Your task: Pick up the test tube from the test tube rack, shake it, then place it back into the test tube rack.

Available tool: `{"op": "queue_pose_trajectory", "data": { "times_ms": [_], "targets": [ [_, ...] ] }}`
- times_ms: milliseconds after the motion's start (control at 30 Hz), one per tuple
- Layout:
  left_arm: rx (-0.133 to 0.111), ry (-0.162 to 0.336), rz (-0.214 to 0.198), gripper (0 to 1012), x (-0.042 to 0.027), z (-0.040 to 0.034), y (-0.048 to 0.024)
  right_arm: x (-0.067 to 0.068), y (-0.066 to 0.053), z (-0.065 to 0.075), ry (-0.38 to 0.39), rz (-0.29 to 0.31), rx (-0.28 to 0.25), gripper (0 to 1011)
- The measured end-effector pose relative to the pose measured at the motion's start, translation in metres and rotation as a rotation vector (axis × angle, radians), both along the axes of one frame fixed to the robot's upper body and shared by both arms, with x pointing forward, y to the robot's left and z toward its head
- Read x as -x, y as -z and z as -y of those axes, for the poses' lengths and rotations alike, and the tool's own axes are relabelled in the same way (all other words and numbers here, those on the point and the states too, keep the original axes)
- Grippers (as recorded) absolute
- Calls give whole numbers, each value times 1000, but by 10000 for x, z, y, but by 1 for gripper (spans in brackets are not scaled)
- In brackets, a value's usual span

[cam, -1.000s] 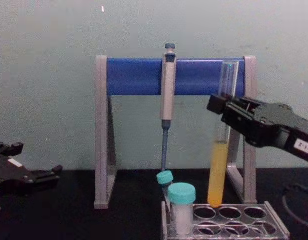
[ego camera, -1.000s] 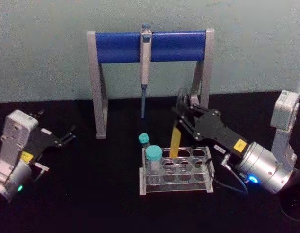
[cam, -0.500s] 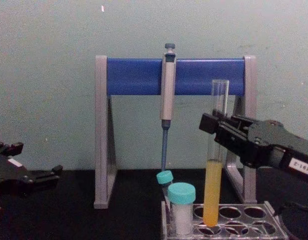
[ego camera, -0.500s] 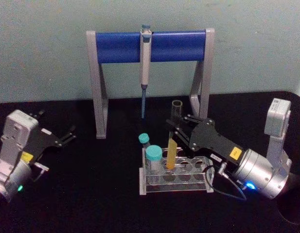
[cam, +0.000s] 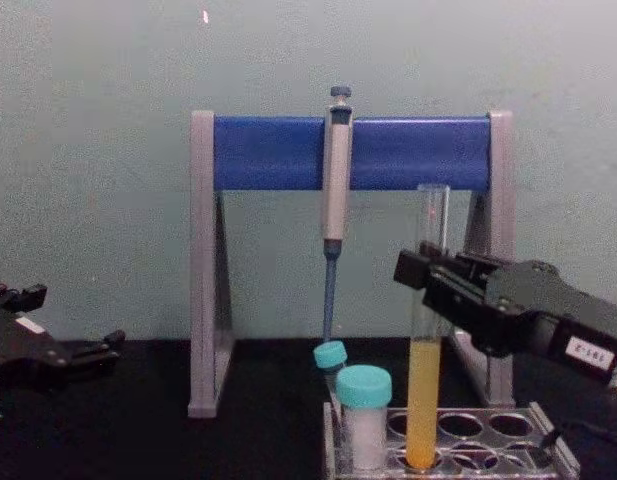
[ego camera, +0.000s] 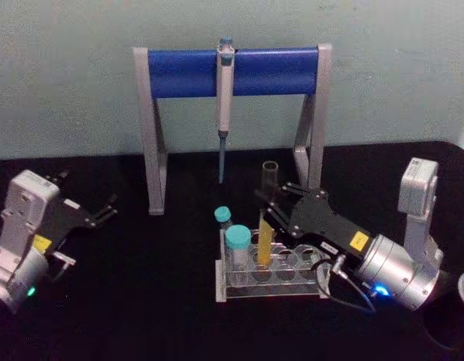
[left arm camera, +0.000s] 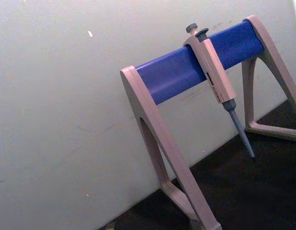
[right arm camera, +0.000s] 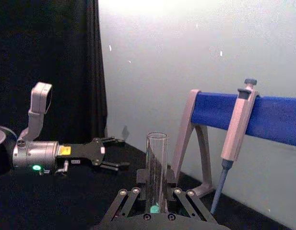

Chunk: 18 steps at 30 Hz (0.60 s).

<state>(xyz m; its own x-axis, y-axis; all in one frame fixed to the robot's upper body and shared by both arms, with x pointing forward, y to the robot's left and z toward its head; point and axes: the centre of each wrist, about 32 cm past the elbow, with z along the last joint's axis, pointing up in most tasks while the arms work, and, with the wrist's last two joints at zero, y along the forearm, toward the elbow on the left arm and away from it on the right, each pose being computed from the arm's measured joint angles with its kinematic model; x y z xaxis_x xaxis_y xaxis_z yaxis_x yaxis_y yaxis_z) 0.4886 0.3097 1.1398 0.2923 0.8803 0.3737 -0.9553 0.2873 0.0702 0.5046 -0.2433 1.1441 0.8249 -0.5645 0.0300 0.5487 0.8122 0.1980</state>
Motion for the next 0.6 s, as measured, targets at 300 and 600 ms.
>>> {"op": "queue_pose_trajectory", "data": {
  "times_ms": [300,600],
  "targets": [
    [0,0,0,1001,0,0,0,-9,102,-22,12,-24,10,233],
    [0,0,0,1001,0,0,0,-18,191,-48,17,-47,11,233]
  ]
}}
